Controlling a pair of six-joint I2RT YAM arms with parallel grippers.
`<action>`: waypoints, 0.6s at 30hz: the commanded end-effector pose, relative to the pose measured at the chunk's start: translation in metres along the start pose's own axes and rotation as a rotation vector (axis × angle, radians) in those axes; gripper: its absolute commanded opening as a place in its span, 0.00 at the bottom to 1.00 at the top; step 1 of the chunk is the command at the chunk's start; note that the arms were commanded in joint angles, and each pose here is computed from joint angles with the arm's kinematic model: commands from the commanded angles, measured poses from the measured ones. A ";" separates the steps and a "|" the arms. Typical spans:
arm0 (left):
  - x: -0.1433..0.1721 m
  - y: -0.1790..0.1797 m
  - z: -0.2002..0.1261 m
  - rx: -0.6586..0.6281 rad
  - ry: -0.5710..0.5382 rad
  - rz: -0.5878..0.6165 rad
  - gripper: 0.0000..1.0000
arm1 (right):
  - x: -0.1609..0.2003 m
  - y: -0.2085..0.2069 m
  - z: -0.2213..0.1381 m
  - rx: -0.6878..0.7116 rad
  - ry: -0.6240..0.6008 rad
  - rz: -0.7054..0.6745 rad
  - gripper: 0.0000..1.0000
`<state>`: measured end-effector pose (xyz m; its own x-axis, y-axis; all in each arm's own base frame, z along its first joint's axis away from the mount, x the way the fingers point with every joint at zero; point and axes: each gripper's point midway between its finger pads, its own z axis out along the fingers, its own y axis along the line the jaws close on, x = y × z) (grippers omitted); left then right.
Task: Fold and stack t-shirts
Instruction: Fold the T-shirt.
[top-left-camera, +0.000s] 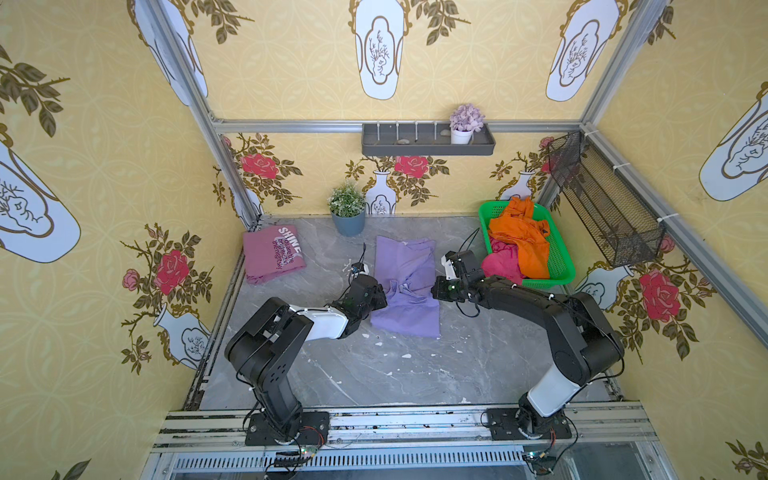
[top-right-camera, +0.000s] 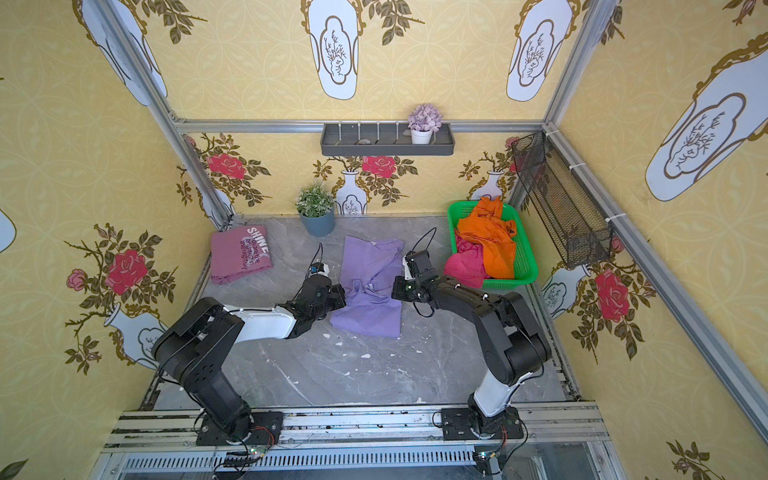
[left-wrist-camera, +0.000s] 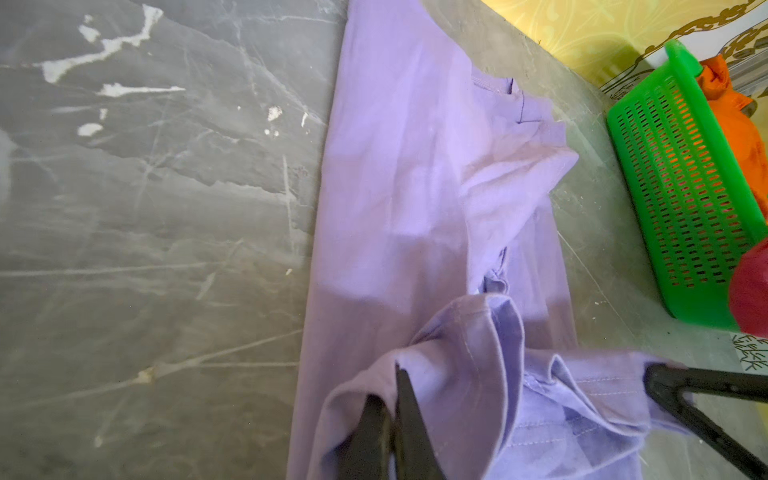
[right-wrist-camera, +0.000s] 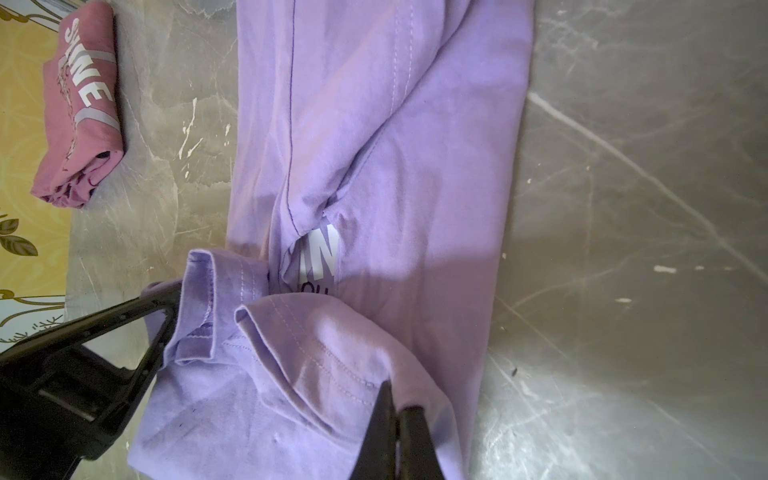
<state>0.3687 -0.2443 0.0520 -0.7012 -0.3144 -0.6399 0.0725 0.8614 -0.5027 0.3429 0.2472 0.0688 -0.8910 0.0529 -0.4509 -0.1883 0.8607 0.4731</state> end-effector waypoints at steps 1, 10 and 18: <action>-0.016 -0.018 0.007 0.102 -0.059 -0.014 0.44 | -0.020 -0.001 -0.003 0.034 -0.081 -0.037 0.24; -0.025 0.005 -0.032 0.035 -0.103 0.024 0.99 | 0.030 0.066 -0.059 -0.057 -0.090 -0.144 0.34; -0.015 0.011 -0.083 0.111 -0.157 -0.031 0.92 | 0.105 0.082 -0.004 -0.176 0.058 -0.085 0.00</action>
<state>0.3254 -0.1976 0.1018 -0.5928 -0.3847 -0.7075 0.1341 0.8191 -0.5577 0.2257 0.3053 0.0663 -0.8853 -0.1116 -0.4515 -0.3528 0.7936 0.4957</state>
